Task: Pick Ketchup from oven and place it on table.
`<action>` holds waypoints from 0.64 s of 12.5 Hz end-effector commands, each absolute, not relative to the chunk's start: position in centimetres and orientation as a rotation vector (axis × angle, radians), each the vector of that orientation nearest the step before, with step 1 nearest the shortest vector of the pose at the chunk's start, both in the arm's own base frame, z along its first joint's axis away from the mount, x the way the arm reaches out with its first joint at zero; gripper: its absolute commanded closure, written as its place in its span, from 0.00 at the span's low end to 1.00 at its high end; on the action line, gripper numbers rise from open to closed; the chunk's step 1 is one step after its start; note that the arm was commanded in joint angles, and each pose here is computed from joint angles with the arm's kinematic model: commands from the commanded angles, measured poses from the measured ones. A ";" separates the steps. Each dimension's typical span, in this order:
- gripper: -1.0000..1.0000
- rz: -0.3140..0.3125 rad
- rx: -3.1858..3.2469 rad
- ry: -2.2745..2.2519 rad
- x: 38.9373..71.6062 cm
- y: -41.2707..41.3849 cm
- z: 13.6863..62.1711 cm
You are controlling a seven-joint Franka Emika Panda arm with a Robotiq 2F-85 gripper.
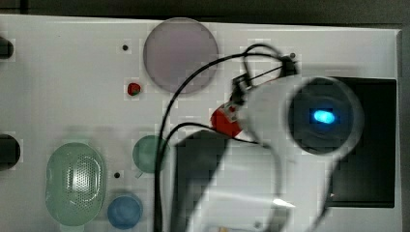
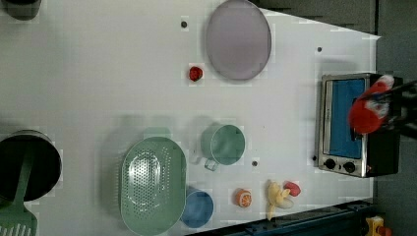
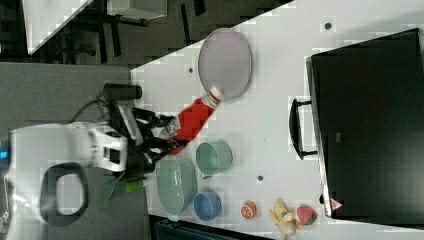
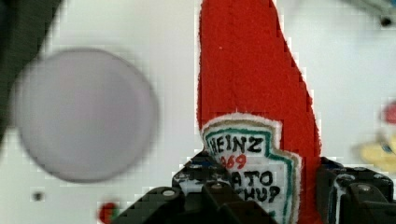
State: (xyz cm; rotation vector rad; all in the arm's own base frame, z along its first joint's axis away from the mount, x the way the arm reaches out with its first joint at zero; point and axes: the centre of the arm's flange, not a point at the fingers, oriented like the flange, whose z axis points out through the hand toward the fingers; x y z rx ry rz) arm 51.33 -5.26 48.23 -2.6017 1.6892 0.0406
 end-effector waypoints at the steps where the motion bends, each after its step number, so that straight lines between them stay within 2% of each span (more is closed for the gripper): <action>1: 0.50 0.109 -2.493 1.932 50.2 -3.7 42.2; 5: 0.50 0.139 -2.514 1.971 50.0 -3.2 30.7; 8: 0.50 0.140 -2.517 1.974 50.7 -3.2 24.2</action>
